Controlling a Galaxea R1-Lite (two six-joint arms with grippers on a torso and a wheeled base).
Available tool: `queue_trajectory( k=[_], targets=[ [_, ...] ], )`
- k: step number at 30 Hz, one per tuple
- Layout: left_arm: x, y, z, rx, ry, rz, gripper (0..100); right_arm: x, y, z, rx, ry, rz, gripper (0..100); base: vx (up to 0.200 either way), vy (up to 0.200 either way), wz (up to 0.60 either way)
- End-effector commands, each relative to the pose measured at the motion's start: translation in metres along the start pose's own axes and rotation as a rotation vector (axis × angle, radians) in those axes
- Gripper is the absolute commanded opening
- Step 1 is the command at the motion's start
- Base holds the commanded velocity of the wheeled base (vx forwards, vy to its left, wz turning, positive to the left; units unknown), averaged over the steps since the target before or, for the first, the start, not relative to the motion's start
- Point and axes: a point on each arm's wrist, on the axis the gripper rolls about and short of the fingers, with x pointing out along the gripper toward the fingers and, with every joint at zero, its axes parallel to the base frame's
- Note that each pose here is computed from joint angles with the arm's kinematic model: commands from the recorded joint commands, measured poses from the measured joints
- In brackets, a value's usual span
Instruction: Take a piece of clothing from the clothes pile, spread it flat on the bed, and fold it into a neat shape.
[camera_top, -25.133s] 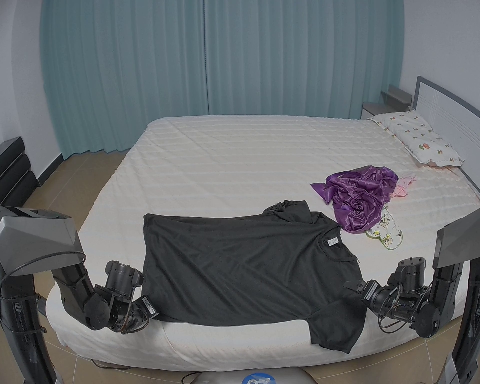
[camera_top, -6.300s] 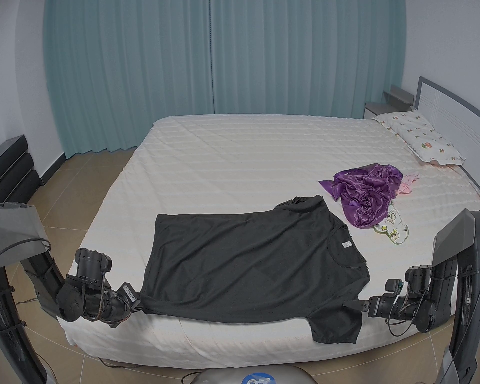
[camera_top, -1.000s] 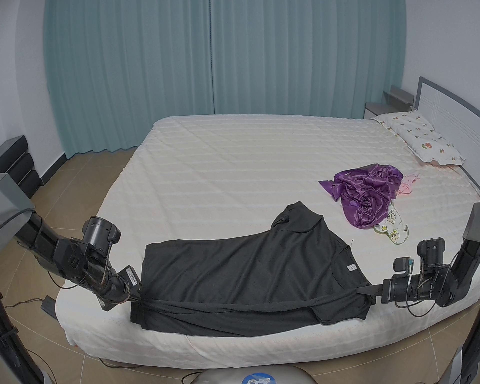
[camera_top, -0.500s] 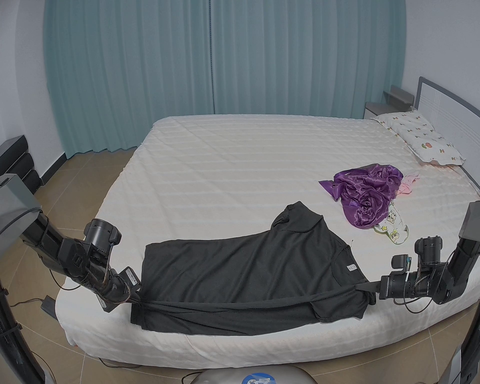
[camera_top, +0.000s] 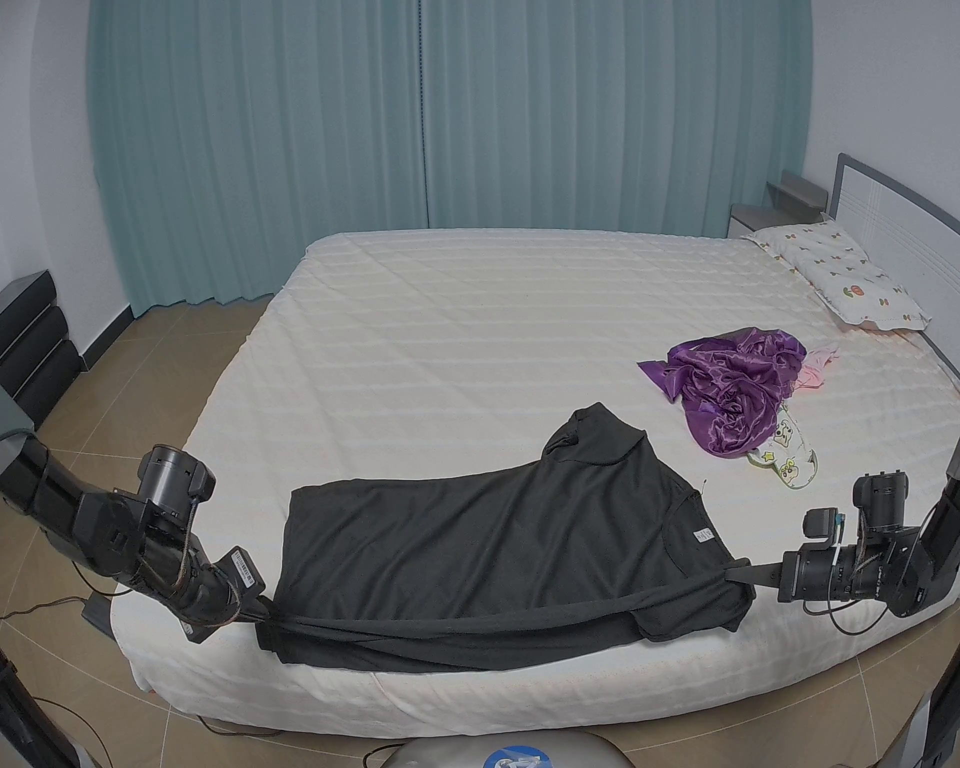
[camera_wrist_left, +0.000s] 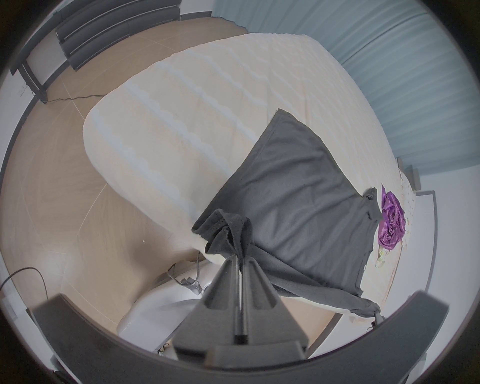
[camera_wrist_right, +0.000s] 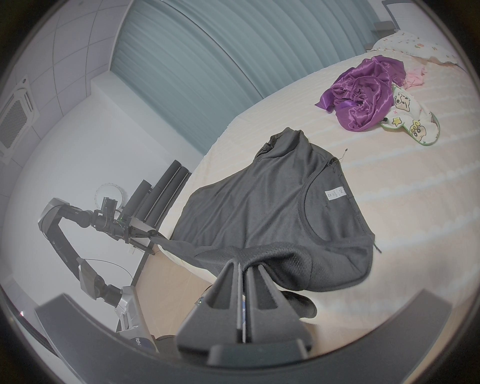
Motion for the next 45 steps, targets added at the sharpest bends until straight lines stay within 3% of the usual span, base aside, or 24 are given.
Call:
queue_trajectory(
  k=[1,5,10,25,32,45],
  targets=[
    [-0.014,0.003,-0.007,0.012,0.002,-0.024,0,-0.015,0.006,-0.001,-0.007,-0.029,-0.003,0,0.0,0.0,0.0],
    [-0.016,0.009,-0.014,0.038,0.071,0.012,0,-0.022,0.008,-0.006,0.003,-0.033,-0.007,0,0.0,0.0,0.0],
    [-0.014,0.011,-0.014,0.047,0.076,0.022,0,-0.022,0.008,-0.007,0.0,-0.026,-0.006,0,0.0,0.0,0.0],
    [0.024,-0.015,0.022,0.017,0.077,0.037,0,0.026,-0.015,0.008,-0.006,0.021,0.015,0,0.0,0.0,0.0],
    [0.05,-0.025,0.043,-0.033,0.076,0.048,0,0.061,-0.034,0.008,-0.003,0.053,-0.024,0,0.0,0.0,0.0],
    [0.071,-0.033,0.056,-0.053,0.075,0.054,0,0.074,-0.043,0.008,0.014,0.061,-0.023,0,0.0,0.0,0.0]
  ],
)
